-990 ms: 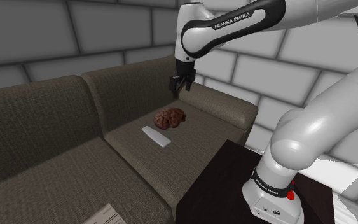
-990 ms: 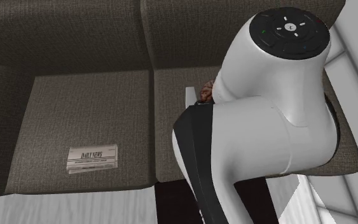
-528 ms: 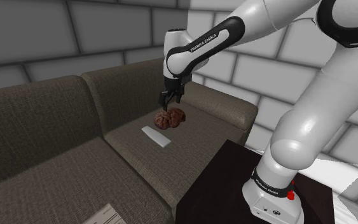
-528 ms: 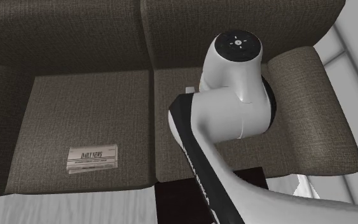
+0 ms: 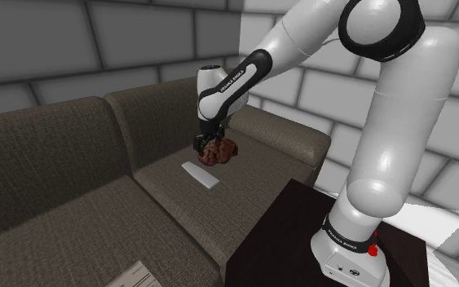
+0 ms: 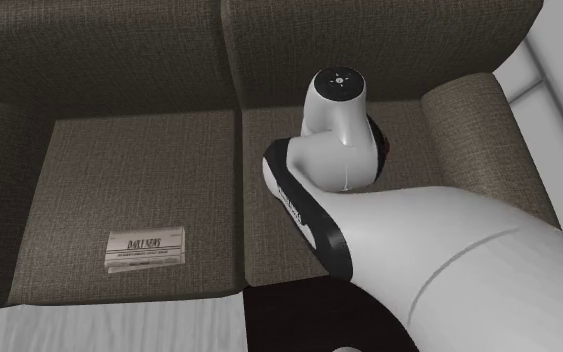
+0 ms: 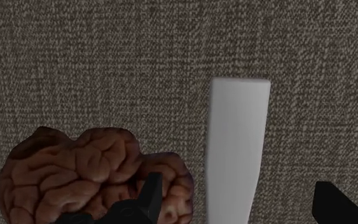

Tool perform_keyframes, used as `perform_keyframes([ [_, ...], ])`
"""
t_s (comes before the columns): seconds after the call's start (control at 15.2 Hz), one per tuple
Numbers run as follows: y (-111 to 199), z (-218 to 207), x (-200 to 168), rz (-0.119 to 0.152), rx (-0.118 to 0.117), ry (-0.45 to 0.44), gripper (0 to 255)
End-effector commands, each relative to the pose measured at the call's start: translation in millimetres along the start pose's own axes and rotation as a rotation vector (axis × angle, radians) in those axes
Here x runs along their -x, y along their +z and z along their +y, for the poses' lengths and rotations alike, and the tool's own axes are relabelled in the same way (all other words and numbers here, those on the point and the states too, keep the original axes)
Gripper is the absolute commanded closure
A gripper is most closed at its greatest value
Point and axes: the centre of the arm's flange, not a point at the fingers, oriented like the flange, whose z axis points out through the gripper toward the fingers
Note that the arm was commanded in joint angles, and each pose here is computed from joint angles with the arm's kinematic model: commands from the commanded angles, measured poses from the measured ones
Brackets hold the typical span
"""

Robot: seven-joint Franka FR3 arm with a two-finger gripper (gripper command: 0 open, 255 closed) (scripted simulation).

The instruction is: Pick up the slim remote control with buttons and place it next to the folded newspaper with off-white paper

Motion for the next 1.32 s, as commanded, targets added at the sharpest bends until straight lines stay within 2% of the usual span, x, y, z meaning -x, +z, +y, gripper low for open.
perform_keyframes([
  [0.0, 25.6, -4.7, -16.6, -0.008, -0.005, 0.004, 0],
  [0.46, 106.1, -15.4, -59.1, -0.037, -0.019, 0.018, 0],
  [0.92, 143.0, -16.1, -57.8, -0.037, -0.019, 0.018, 0],
  [1.25, 146.1, -16.2, -57.7, -0.037, -0.019, 0.018, 0],
])
